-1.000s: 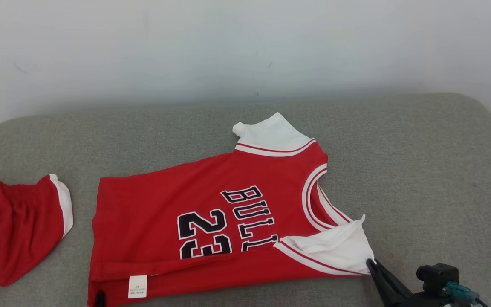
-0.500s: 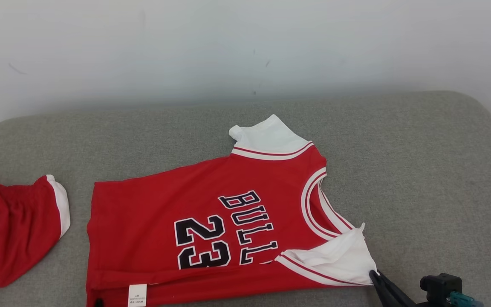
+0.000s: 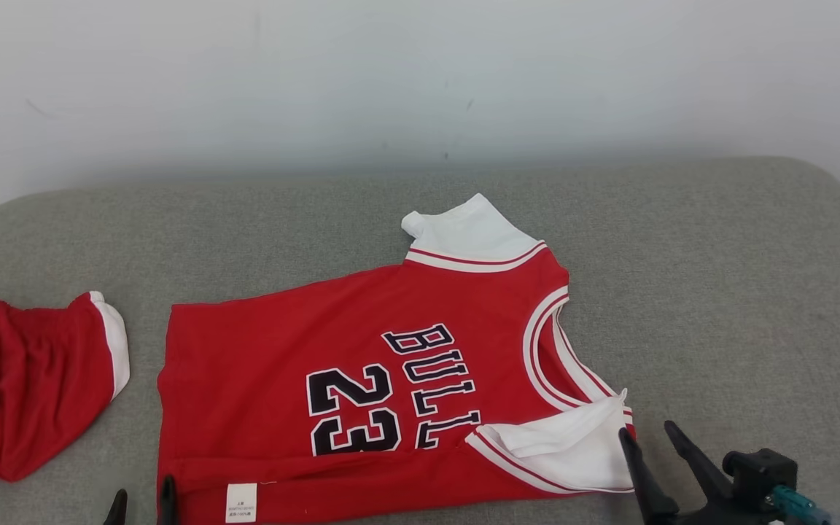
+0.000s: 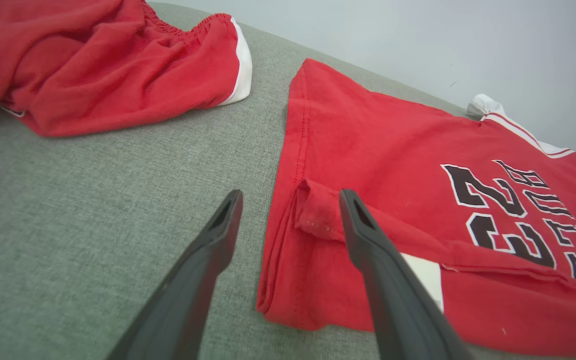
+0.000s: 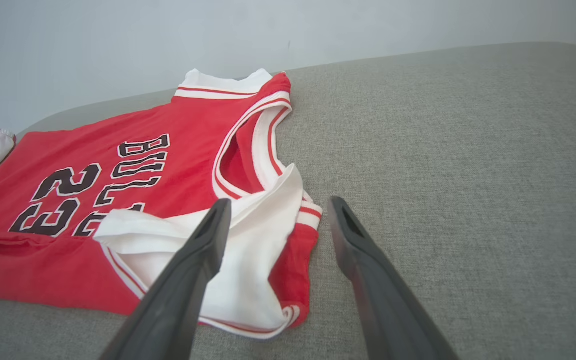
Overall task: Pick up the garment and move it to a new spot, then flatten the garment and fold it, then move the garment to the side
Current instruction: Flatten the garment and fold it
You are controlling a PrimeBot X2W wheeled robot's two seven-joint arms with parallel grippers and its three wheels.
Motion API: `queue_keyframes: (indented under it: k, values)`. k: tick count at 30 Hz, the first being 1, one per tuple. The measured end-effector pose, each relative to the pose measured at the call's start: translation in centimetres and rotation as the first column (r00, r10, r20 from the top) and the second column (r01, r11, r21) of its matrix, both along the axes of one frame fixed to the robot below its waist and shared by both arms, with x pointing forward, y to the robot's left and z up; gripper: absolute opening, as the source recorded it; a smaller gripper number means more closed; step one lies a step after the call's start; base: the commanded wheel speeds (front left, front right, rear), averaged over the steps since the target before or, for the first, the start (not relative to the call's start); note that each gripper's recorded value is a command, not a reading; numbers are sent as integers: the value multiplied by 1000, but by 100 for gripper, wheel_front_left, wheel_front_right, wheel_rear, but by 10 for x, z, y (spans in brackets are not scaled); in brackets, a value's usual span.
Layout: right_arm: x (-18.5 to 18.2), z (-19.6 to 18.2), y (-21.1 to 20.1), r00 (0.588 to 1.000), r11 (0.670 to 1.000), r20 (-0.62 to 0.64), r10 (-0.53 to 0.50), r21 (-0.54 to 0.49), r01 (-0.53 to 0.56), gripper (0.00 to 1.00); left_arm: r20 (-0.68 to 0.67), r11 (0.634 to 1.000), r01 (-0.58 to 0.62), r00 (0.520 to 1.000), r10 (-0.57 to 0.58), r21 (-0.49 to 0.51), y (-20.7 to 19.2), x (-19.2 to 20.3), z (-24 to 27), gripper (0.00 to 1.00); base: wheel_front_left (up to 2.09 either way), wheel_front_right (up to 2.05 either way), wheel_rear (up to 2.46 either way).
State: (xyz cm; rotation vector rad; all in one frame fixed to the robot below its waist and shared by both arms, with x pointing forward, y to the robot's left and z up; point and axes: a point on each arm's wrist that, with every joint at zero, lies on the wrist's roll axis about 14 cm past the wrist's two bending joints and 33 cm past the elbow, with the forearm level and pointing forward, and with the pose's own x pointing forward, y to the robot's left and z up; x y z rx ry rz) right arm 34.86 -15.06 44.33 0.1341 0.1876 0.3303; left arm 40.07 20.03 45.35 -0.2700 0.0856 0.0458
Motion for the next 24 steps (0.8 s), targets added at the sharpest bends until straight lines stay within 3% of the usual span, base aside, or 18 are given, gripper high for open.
queue_keyframes:
  k: [4, 6, 7, 9, 11, 12, 13, 24]
  values:
    - [-9, -9, 22, 998, 998, -20, 68, -13, -68, 94, 29, 999, -13, 999, 12, 34, 5, -2, 9, 100, 0, 0, 0]
    - [-11, -13, 29, 996, 996, -31, 89, -14, -90, 73, 27, 999, -17, 1000, 16, 38, 6, -4, 8, 100, 0, 0, 0]
    - [-12, -15, 32, 994, 995, -38, 99, -14, -100, 49, 22, 999, -16, 1000, 15, 38, 6, -5, 6, 100, 0, 0, 0]
    - [-13, -18, 39, 992, 993, -49, 116, -10, -117, 44, 20, 1000, -14, 1000, 14, 25, 5, -7, 5, 100, 0, 0, 0]
    - [-14, -21, 47, 989, 990, -59, 137, -8, -138, 23, 19, 1000, -21, 1000, 20, 11, 5, -8, 4, 100, 0, 0, 0]
    - [-14, -24, 50, 987, 989, -67, 149, -11, -150, 8, 17, 1000, -25, 1000, 25, 8, 6, -8, 4, 100, 0, 0, 0]
    - [-15, -27, 52, 985, 987, -76, 158, -14, -159, 1, 14, 999, -31, 999, 31, 6, 7, -9, 3, 100, 0, 0, 0]
    - [-7, -48, 72, 965, 975, -153, 214, -21, -220, 0, -3, 997, -71, 997, 71, -13, 18, -18, -3, 100, 0, 0, 0]
